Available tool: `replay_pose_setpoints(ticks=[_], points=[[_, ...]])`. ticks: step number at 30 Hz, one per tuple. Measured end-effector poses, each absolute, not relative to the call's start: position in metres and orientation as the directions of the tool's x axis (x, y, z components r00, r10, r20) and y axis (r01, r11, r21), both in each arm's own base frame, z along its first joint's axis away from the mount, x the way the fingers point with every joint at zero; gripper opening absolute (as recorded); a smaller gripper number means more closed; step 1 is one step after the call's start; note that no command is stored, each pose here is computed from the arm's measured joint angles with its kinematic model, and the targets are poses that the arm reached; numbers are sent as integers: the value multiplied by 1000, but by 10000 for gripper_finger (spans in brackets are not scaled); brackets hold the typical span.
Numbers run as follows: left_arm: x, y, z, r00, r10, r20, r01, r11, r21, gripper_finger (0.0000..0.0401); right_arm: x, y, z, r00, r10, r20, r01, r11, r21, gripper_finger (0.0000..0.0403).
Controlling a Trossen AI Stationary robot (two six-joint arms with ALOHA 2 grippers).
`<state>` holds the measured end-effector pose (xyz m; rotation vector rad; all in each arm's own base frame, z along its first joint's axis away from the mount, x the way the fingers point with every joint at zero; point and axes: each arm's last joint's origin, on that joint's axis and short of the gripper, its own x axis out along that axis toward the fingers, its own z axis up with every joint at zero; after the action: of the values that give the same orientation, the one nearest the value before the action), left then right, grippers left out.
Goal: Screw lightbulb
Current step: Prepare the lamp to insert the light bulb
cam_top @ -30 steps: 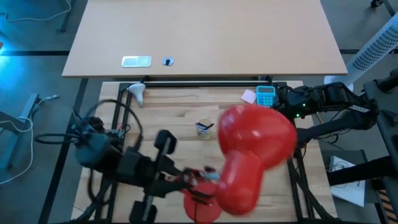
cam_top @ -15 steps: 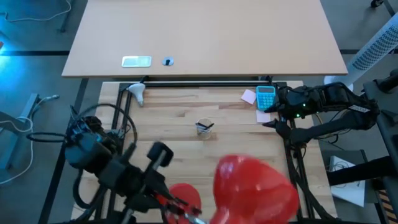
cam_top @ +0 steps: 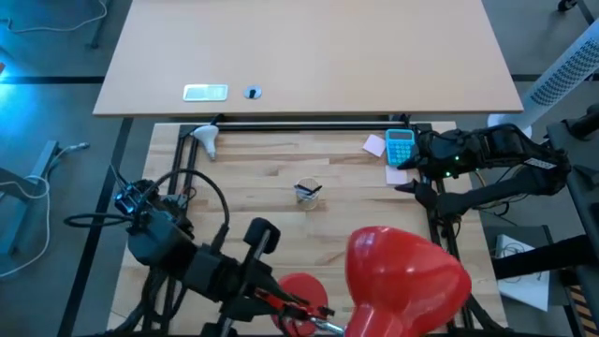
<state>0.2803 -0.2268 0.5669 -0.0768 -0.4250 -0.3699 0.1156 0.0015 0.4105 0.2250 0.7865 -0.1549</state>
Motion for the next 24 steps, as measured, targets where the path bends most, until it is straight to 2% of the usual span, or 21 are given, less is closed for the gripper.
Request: replay_pose_setpoints(ticks=[8,14,19,24], points=[[252,-239,581,766,-389,513,463,886,-19,26,110,2,410,690,-48,-722,233,959,159,302],[248,-243,582,747,-407,527,472,882,12,26,110,2,410,690,-48,-722,232,960,157,300],[244,-238,581,868,-223,444,261,965,-26,26,110,2,410,690,-48,-722,230,961,155,306],[227,-227,588,917,-90,388,119,992,-50,26,111,2,410,689,-48,-723,237,958,163,302]])
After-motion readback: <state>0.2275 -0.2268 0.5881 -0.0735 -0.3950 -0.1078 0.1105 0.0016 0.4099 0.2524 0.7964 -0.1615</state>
